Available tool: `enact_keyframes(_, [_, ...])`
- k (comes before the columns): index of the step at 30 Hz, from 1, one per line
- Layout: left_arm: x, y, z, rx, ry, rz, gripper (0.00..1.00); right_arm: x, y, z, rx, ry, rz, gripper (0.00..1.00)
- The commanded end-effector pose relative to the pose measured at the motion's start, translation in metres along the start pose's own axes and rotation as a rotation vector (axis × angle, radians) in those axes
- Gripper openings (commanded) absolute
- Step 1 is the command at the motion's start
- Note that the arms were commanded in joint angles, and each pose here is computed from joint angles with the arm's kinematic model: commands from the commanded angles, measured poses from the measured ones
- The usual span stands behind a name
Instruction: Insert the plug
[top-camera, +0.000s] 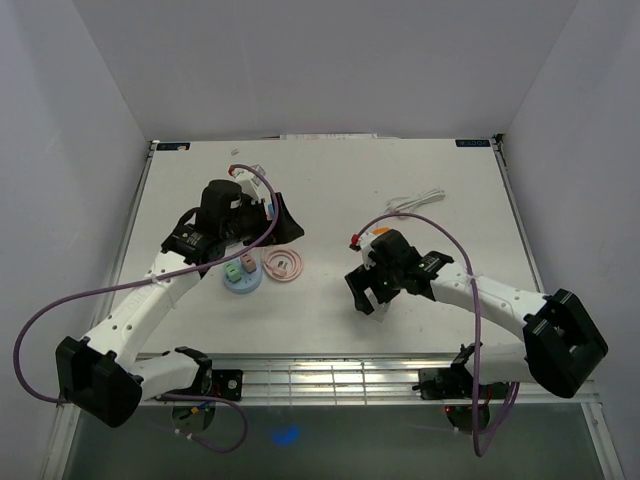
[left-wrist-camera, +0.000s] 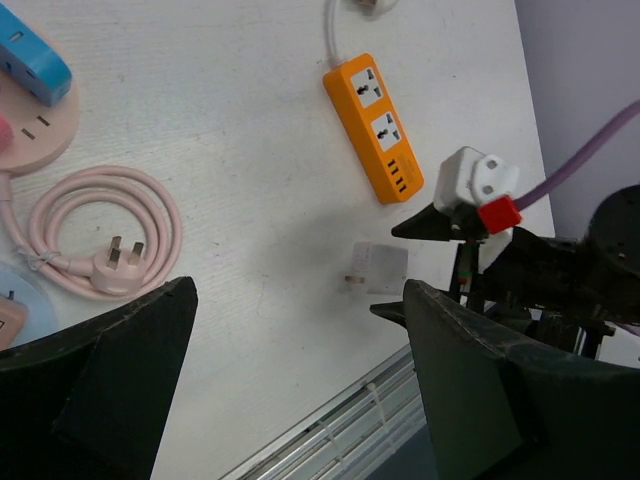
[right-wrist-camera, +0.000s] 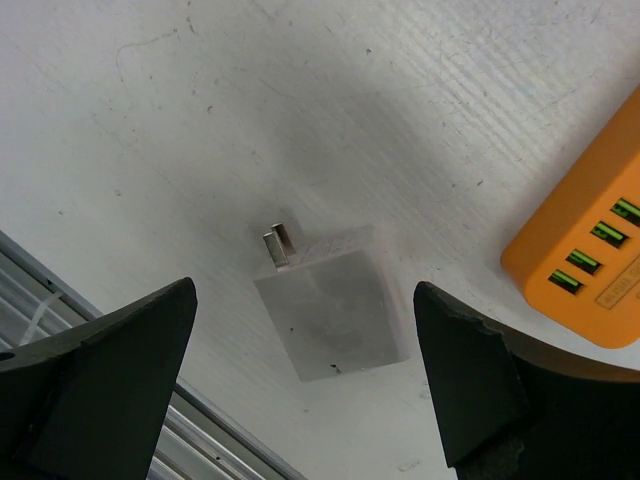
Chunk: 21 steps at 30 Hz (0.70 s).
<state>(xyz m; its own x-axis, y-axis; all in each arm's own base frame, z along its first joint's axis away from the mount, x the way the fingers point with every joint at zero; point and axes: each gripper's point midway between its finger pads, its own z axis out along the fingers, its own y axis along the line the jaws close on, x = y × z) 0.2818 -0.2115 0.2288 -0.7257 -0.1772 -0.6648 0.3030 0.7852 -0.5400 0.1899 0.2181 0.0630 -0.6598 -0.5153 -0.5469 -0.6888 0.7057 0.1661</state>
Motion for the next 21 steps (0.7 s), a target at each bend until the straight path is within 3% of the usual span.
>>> enact_keyframes(1, [0.002, -0.021, -0.018, 0.103, -0.008, 0.002, 0.95, -0.004, -0.003, -0.004, 0.026, 0.050, -0.074, 0.94])
enact_keyframes(10, [0.019, -0.015, -0.020, 0.107, 0.013, 0.002, 0.95, 0.020, -0.015, 0.009, 0.071, 0.208, -0.124, 0.93])
enact_keyframes(16, [0.023, -0.014, -0.019, 0.106, 0.031, -0.004, 0.95, 0.027, -0.007, 0.012, 0.043, 0.238, -0.139, 0.91])
enact_keyframes(19, [0.024, -0.010, -0.018, 0.097, 0.033, -0.007, 0.96, 0.032, -0.008, 0.015, 0.054, 0.264, -0.132, 0.89])
enact_keyframes(21, [0.025, -0.010, -0.019, 0.098, 0.034, -0.007, 0.96, 0.032, -0.007, 0.017, 0.048, 0.262, -0.126, 0.80])
